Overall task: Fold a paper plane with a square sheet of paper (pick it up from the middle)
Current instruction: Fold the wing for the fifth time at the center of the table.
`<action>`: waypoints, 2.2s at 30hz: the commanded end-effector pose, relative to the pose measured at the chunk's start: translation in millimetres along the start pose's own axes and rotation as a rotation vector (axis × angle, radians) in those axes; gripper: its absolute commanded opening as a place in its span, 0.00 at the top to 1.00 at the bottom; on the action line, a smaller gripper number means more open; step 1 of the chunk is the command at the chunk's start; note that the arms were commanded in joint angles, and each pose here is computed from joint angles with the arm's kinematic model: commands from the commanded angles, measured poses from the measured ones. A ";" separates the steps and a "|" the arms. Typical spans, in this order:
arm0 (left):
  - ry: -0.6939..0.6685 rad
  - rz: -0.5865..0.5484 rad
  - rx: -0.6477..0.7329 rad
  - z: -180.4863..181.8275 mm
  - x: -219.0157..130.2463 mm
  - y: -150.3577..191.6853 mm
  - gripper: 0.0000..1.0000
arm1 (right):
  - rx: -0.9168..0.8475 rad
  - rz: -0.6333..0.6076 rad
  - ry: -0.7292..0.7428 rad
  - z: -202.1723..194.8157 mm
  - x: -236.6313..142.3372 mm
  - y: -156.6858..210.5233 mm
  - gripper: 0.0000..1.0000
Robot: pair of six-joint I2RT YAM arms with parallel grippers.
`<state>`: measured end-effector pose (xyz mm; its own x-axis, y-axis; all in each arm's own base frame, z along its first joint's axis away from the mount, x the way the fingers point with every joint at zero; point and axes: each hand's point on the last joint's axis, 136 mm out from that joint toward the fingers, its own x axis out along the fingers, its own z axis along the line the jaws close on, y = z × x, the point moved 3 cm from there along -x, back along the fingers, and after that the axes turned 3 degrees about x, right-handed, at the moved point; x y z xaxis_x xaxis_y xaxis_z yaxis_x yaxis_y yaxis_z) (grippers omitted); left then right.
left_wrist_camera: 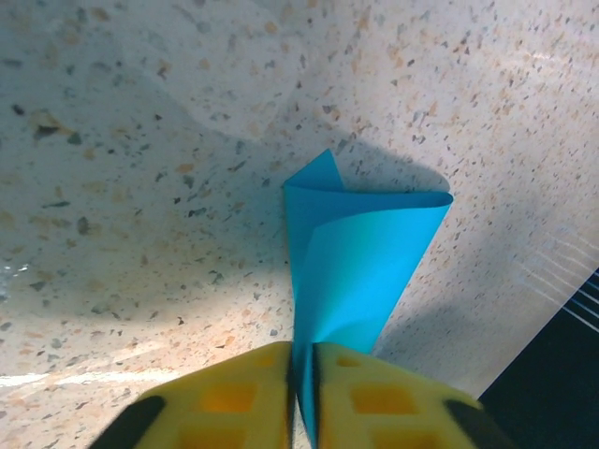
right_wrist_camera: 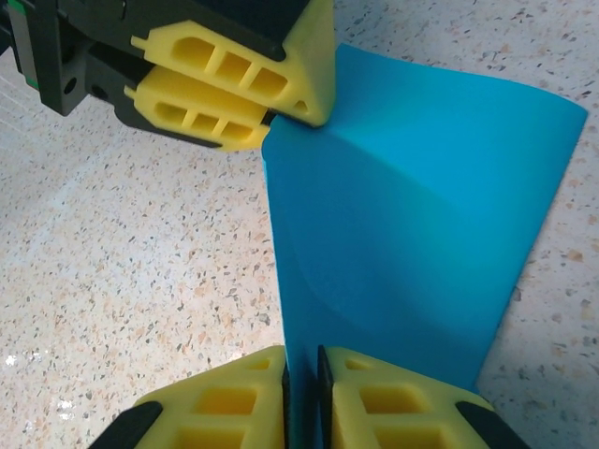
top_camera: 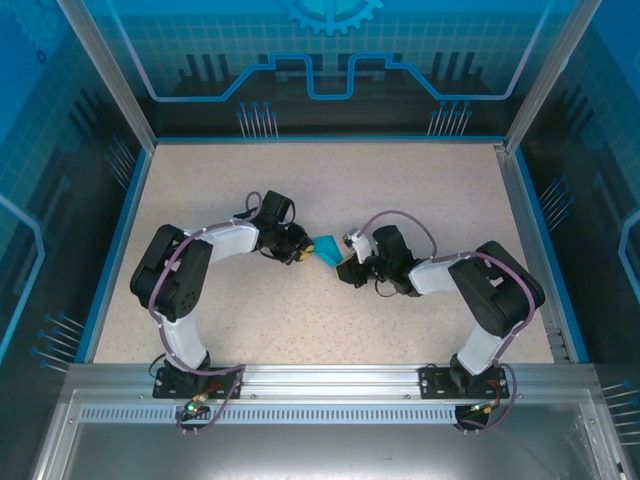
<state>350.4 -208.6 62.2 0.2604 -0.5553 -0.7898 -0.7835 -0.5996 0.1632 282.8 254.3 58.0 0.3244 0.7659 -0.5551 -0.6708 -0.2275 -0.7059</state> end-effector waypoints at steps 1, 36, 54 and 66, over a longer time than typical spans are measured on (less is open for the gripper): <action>-0.018 -0.010 -0.015 -2.1 -3.7 -4.4 0.92 | -0.047 0.008 0.008 7.6 -1.0 -1.7 0.82; -0.049 -0.006 -0.020 -8.8 -14.0 0.1 1.00 | -0.239 0.082 0.206 11.1 31.7 -15.9 0.75; 0.045 -0.095 0.089 -20.5 -43.5 -7.2 0.54 | 0.036 -0.018 0.000 7.0 24.3 -13.2 0.93; 0.130 -0.048 0.158 -11.3 -38.0 9.0 0.49 | 0.172 0.011 -0.068 1.8 26.5 -6.3 0.89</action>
<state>341.1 -194.4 86.1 0.3358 -0.5561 -0.7603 -0.8120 -0.5799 0.0654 295.7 277.4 51.5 0.3052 0.7820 -0.5434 -0.7495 -0.1547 -0.6436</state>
